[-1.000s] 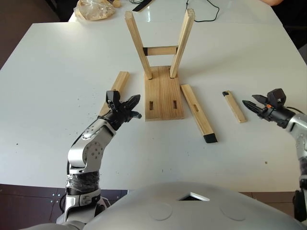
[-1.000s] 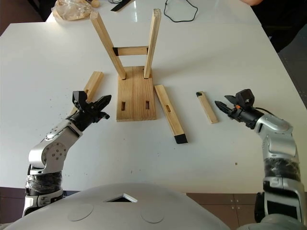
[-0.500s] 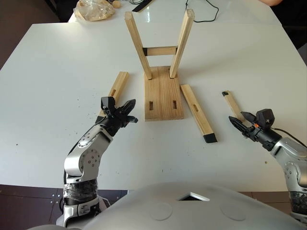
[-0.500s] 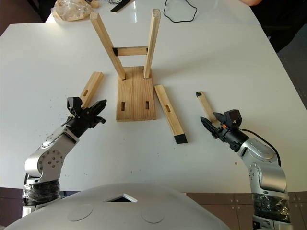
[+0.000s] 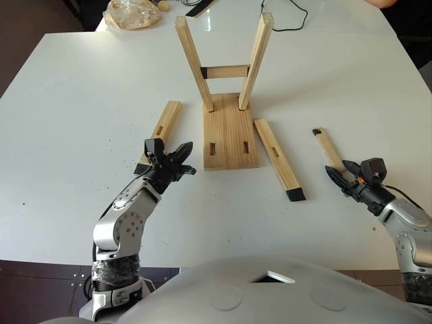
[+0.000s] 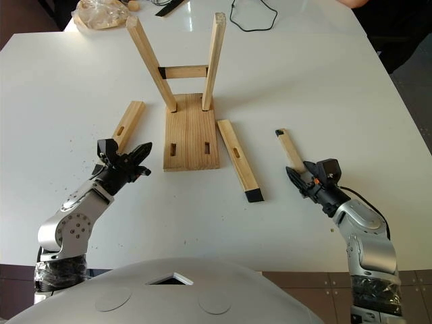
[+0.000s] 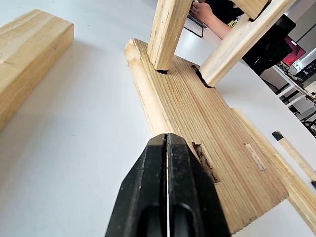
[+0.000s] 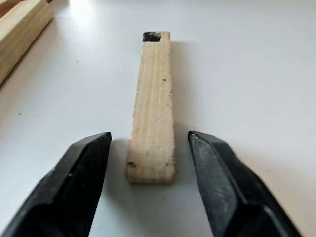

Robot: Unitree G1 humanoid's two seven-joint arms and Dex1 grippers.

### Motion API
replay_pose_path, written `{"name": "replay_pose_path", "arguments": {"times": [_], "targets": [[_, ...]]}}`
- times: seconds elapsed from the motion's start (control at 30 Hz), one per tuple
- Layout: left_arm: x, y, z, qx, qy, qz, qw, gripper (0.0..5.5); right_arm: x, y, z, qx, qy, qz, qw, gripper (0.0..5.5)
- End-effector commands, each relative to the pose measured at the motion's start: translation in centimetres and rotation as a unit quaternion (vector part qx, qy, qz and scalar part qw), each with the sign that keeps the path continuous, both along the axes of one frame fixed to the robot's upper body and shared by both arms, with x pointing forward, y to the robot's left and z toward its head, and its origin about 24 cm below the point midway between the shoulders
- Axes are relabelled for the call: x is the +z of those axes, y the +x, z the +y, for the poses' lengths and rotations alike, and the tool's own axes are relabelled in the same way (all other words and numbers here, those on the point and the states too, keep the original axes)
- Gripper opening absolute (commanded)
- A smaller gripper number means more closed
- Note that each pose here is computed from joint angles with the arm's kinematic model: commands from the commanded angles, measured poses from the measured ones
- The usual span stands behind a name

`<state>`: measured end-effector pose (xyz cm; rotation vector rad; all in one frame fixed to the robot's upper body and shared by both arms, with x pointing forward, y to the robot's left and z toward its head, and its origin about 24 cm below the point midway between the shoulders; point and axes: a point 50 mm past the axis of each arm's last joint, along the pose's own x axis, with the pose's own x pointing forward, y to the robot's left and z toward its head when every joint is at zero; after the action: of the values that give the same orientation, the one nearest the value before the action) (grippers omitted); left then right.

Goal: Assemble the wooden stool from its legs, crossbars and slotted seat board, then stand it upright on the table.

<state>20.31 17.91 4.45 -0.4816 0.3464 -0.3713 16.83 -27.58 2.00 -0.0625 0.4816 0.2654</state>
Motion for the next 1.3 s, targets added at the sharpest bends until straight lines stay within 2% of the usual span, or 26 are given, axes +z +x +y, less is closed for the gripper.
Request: {"name": "replay_pose_path", "arguments": {"times": [0.03, 0.23, 0.33, 0.4, 0.47, 0.53, 0.6, 0.63, 0.67, 0.73, 0.83, 0.93, 1.13, 1.3], "targets": [[0.0, 0.2, 0.3, 0.011, 0.011, -0.002, 1.000, 0.00, -2.0, -1.2, 0.1, -0.017, -0.001, 0.045, 0.999, 2.22], [0.7, 0.9, 1.2, 0.053, 0.000, -0.021, 0.998, 0.00, -2.3, -1.5, 0.4, -0.021, 0.010, 0.053, 0.998, 1.32], [2.3, 1.6, 1.8, 0.085, -0.011, -0.069, 0.994, 0.00, -1.9, -0.2, 0.3, -0.048, 0.018, 0.034, 0.998, 1.30], [4.0, 2.3, 2.4, 0.102, -0.033, -0.109, 0.988, 0.00, -0.9, 2.4, 0.0, -0.116, 0.071, -0.005, 0.991, 1.30], [6.4, 3.3, 3.0, 0.108, -0.067, -0.165, 0.978, 0.00, 1.7, 7.0, 0.7, -0.168, 0.165, -0.077, 0.969, 1.30], [8.8, 4.1, 2.9, 0.089, -0.106, -0.216, 0.966, 0.00, 6.0, 11.9, 2.6, -0.159, 0.257, -0.156, 0.940, 1.30], [11.3, 4.8, 1.8, 0.032, -0.135, -0.261, 0.955, 0.00, 12.4, 15.7, 5.9, -0.070, 0.357, -0.232, 0.902, 1.30], [12.6, 4.8, 0.9, -0.013, -0.145, -0.285, 0.947, 0.00, 16.0, 16.4, 8.1, 0.019, 0.397, -0.262, 0.880, 1.30], [13.8, 4.7, 0.1, -0.050, -0.156, -0.304, 0.939, 0.16, 18.6, 16.1, 10.0, 0.109, 0.416, -0.279, 0.858, 1.30], [15.9, 4.6, -1.2, -0.116, -0.193, -0.332, 0.916, 0.45, 20.9, 13.9, 12.4, 0.270, 0.403, -0.284, 0.827, 1.30], [19.1, 4.1, -2.1, -0.187, -0.236, -0.364, 0.881, 0.90, 20.6, 11.3, 13.7, 0.410, 0.374, -0.223, 0.801, 1.30], [20.8, 3.8, -2.5, -0.229, -0.262, -0.367, 0.863, 1.27, 20.8, 11.0, 13.4, 0.430, 0.380, -0.195, 0.795, 1.30], [21.9, 2.7, -3.2, -0.314, -0.280, -0.333, 0.844, 2.15, 22.5, 9.5, 12.9, 0.478, 0.391, -0.166, 0.768, 1.30], [21.5, 2.9, -4.0, -0.348, -0.276, -0.300, 0.844, 2.84, 22.9, 8.8, 12.6, 0.489, 0.395, -0.166, 0.760, 1.30]]}}
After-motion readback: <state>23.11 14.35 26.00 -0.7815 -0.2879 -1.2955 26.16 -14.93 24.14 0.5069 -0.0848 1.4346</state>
